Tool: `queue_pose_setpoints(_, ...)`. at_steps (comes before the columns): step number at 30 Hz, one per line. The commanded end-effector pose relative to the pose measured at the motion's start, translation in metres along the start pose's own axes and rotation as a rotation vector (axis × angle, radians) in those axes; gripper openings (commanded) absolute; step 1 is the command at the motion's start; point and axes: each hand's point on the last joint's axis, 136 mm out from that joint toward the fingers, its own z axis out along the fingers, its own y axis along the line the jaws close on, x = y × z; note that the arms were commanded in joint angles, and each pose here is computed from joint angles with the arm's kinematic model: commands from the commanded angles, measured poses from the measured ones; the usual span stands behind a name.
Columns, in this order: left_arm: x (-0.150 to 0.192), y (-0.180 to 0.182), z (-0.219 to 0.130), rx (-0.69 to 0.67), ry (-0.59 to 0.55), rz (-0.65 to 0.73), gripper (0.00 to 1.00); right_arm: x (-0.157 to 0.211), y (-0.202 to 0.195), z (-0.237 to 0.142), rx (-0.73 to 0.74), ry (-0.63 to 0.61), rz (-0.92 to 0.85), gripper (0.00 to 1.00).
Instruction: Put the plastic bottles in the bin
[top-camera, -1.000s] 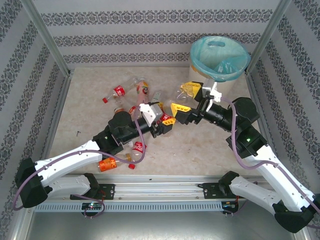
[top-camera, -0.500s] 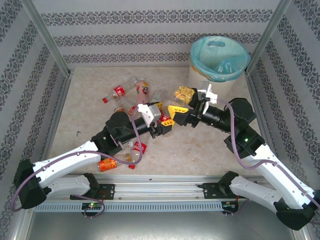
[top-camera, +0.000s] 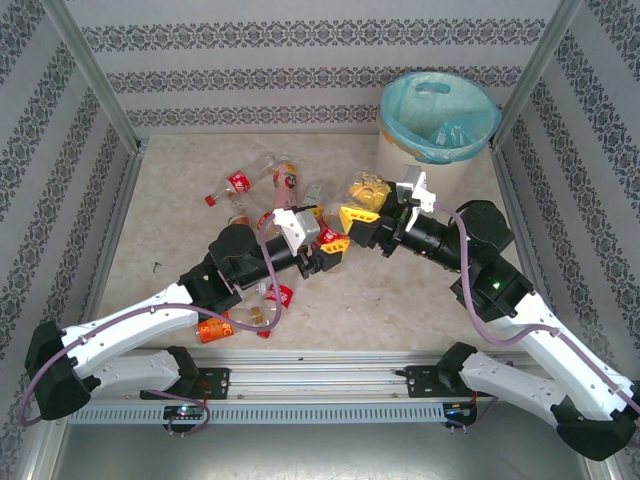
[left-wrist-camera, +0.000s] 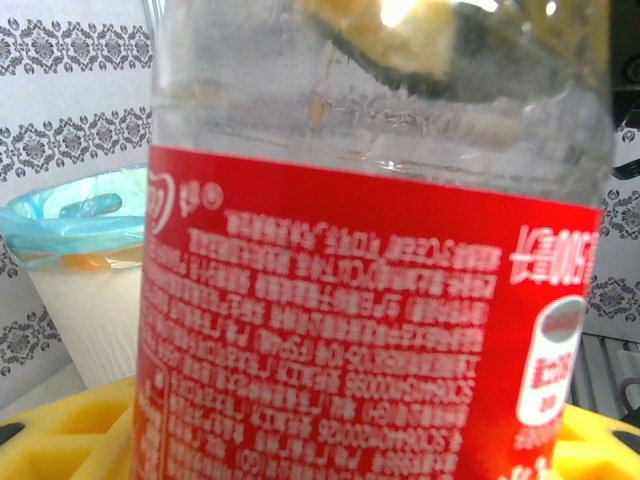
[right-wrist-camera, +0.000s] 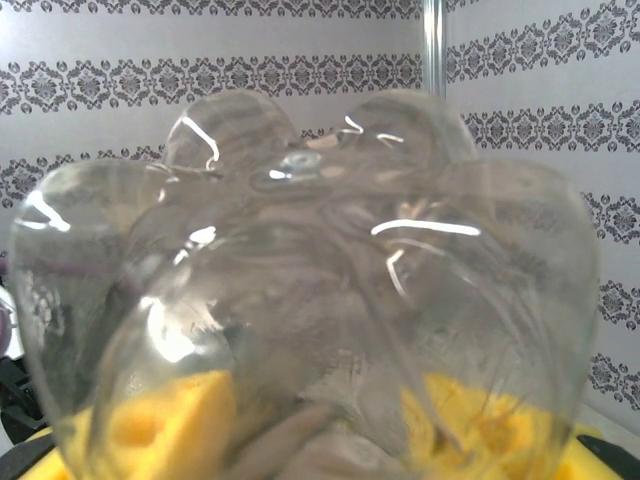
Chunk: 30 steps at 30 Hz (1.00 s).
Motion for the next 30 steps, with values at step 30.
queue_pose_setpoints(30, -0.018, 0.047, -0.054, -0.314, -0.014, 0.004, 1.0, -0.108, -0.22, 0.011, 0.846, -0.02, -0.346, 0.24)
